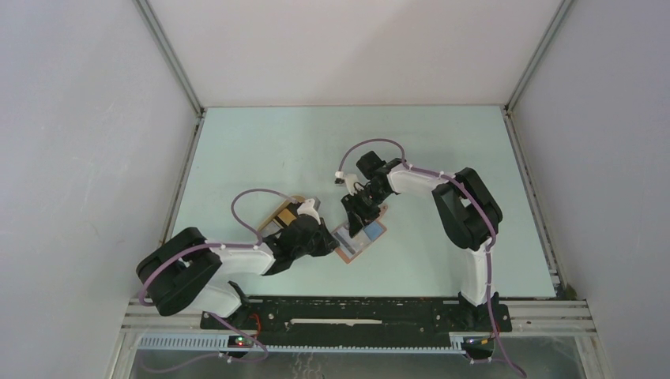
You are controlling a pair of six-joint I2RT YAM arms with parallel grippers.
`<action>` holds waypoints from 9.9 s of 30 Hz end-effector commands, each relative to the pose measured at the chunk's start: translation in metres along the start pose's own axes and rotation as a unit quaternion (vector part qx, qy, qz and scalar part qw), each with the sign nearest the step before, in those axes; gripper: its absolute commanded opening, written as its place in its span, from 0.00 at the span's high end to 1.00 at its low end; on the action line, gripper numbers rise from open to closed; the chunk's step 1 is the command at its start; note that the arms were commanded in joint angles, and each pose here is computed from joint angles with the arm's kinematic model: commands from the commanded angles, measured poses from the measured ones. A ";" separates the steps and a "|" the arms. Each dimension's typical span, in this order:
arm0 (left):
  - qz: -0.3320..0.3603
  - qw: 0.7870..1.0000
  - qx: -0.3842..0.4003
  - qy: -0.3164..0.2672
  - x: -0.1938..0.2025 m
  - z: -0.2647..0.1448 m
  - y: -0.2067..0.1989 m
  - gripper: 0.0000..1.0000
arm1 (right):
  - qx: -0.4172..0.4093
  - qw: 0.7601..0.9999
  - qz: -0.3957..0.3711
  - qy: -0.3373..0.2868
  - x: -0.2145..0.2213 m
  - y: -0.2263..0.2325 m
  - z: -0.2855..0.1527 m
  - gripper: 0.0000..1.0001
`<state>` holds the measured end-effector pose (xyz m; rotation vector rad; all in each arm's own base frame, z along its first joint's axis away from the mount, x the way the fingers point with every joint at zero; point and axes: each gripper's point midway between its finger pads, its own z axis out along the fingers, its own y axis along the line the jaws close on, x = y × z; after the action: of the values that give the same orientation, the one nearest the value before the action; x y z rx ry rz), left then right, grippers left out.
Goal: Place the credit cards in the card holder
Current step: Insert the credit card into the card holder, then pick up the credit card from the storage box.
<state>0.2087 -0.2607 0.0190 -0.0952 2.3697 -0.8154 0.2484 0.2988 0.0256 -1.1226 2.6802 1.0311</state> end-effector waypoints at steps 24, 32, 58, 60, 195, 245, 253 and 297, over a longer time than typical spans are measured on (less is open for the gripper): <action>0.002 1.000 -0.010 -0.006 -0.008 0.005 -0.001 0.99 | 0.034 0.999 -0.034 0.008 0.003 -0.014 -0.019 0.42; 0.003 1.000 -0.010 -0.005 -0.007 0.005 -0.001 0.99 | 0.041 0.999 -0.026 0.003 0.001 -0.020 -0.024 0.47; 0.005 1.000 -0.003 -0.008 -0.008 0.004 -0.004 0.99 | 0.028 0.998 -0.050 0.033 0.007 0.001 0.005 0.69; 0.005 1.000 -0.003 -0.009 -0.008 0.004 -0.003 0.99 | 0.024 0.998 -0.054 0.035 0.008 0.004 0.006 0.69; 0.218 0.927 -0.223 -0.208 -0.167 -0.134 0.032 0.00 | -0.098 0.941 -0.262 -0.188 -0.022 0.118 -0.170 0.39; -0.022 0.943 -0.163 -0.288 -0.171 -0.137 0.093 0.39 | -0.077 0.958 -0.202 -0.190 -0.100 0.101 -0.145 0.42; -0.097 0.931 -0.116 -0.332 -0.165 -0.146 0.115 0.36 | -0.083 0.955 -0.225 -0.174 -0.146 0.126 -0.108 0.42; -0.144 0.931 -0.099 -0.322 -0.123 -0.132 0.133 0.40 | -0.004 0.993 -0.110 -0.051 -0.159 0.107 0.074 0.43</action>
<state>0.2457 -0.0497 0.0891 -0.7028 1.8326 -0.5309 0.2782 0.4933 0.0554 -1.2924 2.4498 1.0457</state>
